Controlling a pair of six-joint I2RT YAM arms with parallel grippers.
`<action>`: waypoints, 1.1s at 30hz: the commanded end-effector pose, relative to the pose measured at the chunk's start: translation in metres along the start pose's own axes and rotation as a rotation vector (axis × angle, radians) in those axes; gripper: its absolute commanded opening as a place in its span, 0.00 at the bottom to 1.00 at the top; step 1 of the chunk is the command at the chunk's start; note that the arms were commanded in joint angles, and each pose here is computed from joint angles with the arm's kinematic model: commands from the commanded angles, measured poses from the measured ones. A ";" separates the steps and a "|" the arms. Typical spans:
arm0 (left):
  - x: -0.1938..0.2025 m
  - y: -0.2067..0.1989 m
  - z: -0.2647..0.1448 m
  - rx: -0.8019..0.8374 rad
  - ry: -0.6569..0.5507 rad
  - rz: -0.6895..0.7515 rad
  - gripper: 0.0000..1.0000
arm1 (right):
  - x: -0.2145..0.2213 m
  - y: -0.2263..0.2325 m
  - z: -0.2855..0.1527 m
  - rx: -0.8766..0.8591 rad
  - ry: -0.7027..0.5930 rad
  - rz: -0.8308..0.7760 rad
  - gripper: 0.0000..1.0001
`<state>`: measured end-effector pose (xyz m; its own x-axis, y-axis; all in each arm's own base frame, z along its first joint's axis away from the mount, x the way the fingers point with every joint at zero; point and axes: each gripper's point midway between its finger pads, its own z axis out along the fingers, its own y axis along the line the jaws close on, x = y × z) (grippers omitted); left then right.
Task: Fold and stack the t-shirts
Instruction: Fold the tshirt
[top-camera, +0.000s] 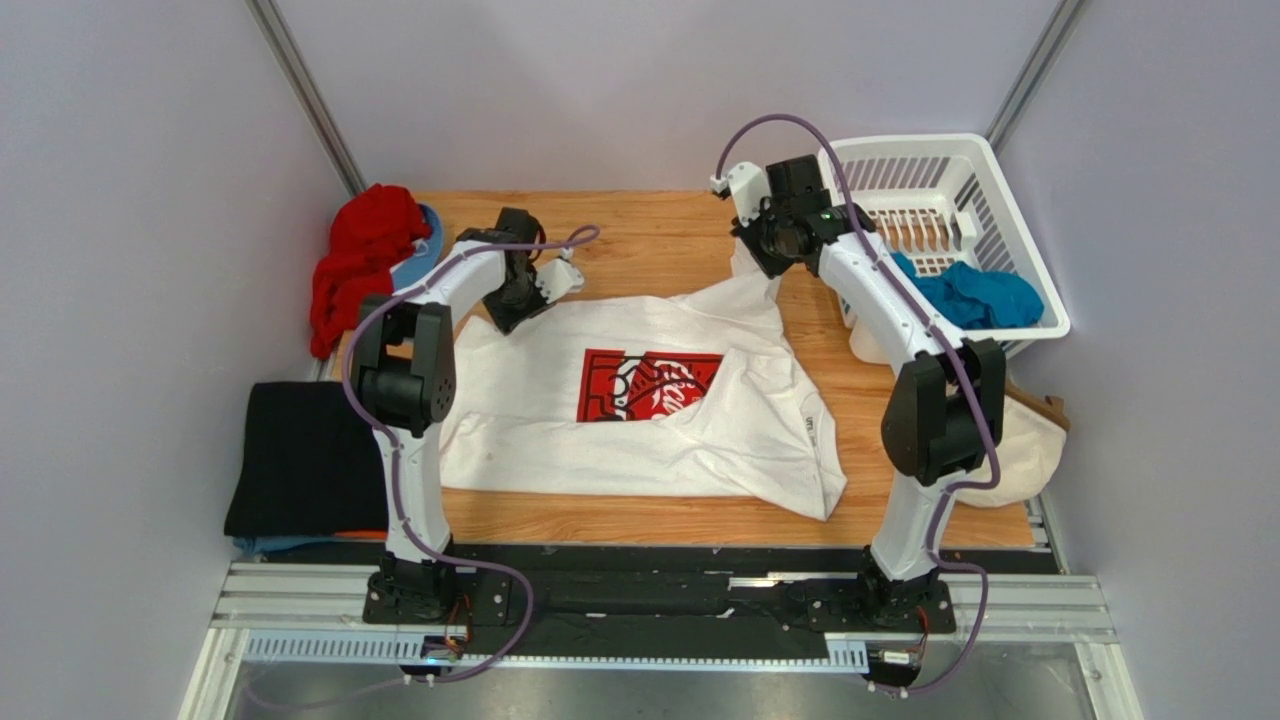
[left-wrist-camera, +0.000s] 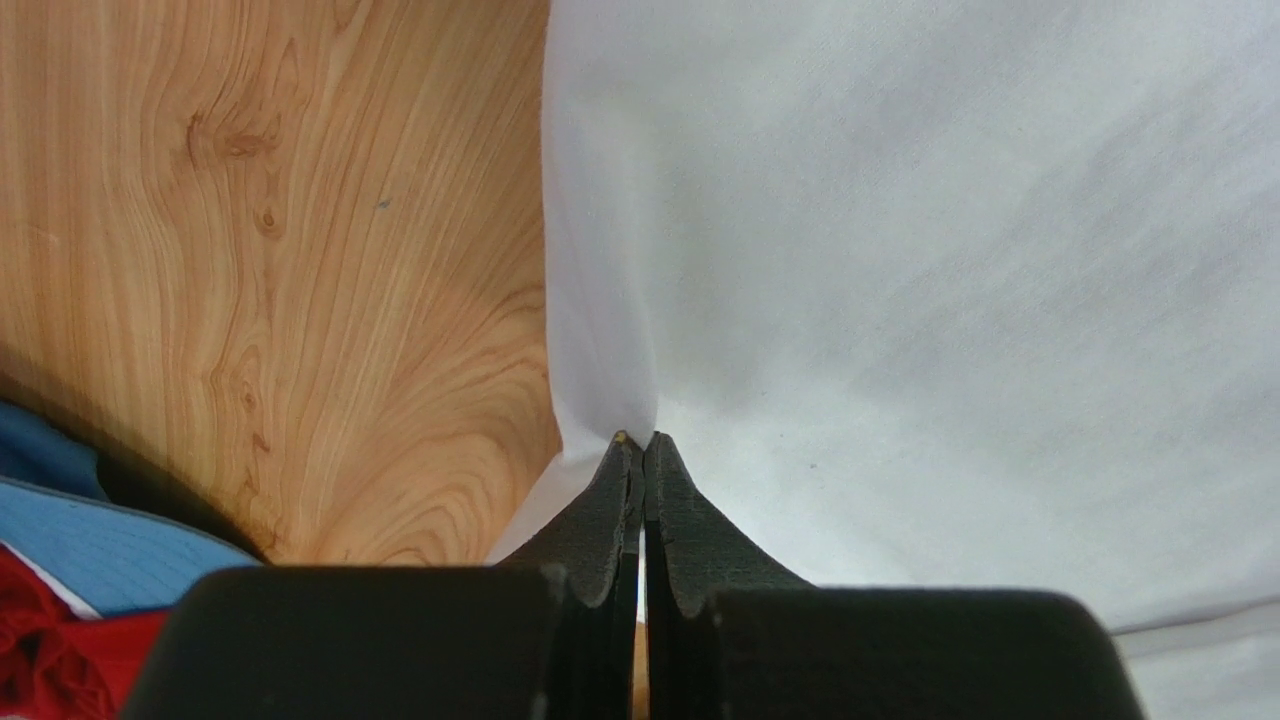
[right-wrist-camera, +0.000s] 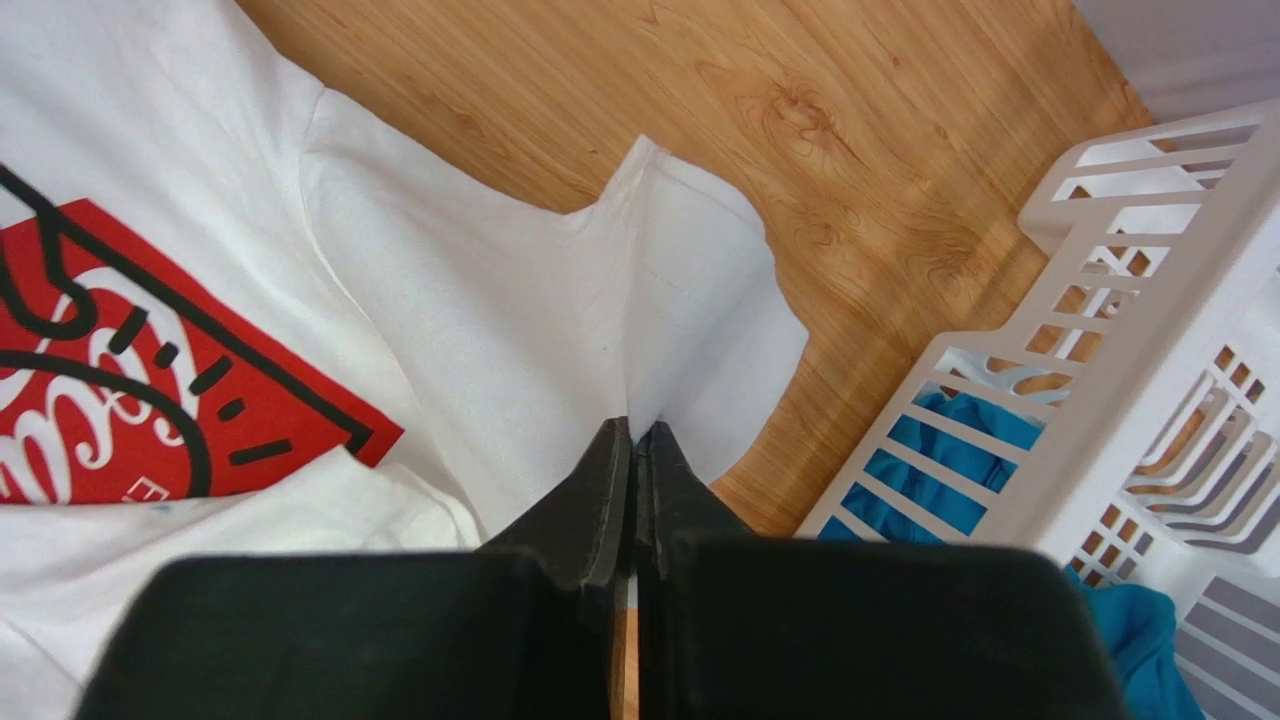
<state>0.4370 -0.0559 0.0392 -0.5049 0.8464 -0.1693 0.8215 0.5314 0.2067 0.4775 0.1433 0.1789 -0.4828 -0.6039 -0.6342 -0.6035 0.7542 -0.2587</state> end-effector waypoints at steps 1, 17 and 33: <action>-0.005 0.006 -0.019 -0.082 -0.013 -0.046 0.00 | -0.008 0.008 -0.040 0.012 -0.043 -0.052 0.00; 0.011 -0.003 -0.046 -0.141 0.022 -0.053 0.00 | 0.067 0.087 -0.086 -0.106 0.018 -0.148 0.00; 0.024 -0.018 -0.061 -0.150 0.048 -0.055 0.00 | 0.101 0.118 -0.114 -0.160 0.057 -0.180 0.00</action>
<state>0.4011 -0.0422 0.0588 -0.5548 0.8264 -0.0968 0.7763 0.5559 0.2972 0.2967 0.1447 0.1609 -0.4051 -0.7408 -0.5358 -0.7716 0.5914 -0.2343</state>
